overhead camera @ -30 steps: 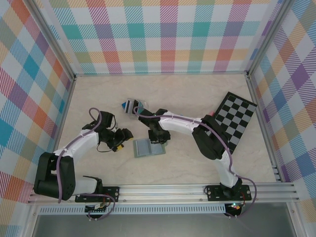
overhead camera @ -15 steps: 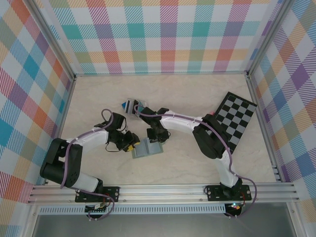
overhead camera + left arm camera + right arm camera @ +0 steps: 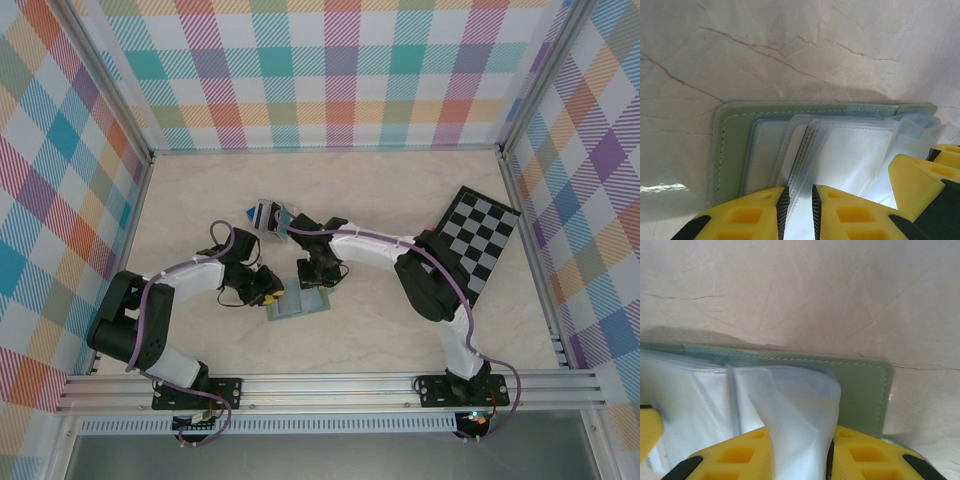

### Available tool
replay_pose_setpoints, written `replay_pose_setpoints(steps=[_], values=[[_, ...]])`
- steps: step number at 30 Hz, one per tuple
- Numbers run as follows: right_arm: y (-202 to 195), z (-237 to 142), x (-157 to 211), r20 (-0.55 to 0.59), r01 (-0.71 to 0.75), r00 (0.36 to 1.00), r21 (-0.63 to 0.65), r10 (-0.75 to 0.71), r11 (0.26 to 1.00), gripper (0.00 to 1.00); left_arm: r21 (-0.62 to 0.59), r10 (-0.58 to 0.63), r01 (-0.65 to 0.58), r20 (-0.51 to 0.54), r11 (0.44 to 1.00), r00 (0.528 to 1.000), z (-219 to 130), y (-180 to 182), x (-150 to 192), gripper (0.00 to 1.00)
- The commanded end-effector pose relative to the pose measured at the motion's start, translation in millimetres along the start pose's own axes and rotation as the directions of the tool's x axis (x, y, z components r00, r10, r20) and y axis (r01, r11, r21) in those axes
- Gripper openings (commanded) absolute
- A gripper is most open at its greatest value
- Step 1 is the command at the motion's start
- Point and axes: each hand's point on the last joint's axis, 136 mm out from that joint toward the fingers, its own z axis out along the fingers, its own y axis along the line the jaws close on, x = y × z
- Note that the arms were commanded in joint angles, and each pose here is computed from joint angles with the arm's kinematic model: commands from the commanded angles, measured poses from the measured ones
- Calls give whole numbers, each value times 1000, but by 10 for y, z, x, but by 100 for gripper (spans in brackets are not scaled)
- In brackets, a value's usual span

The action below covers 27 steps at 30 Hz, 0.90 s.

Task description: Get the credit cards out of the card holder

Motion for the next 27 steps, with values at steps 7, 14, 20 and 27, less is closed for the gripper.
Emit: replay_pose_setpoints(steps=[7, 14, 20, 27], values=[[188, -100, 40, 7, 49, 999, -74, -48, 996, 30, -73, 8, -8, -2, 997, 1000, 68, 103, 25, 21], [-15, -390, -33, 111, 20, 994, 32, -23, 999, 44, -128, 53, -45, 64, 991, 996, -199, 50, -50, 29], [149, -535, -63, 203, 62, 978, -95, -42, 994, 45, -121, 56, -41, 121, 992, 991, -367, -18, -84, 28], [340, -240, 54, 69, 67, 996, -195, -54, 979, 31, -73, 31, -25, 77, 997, 997, -262, -29, -9, 23]])
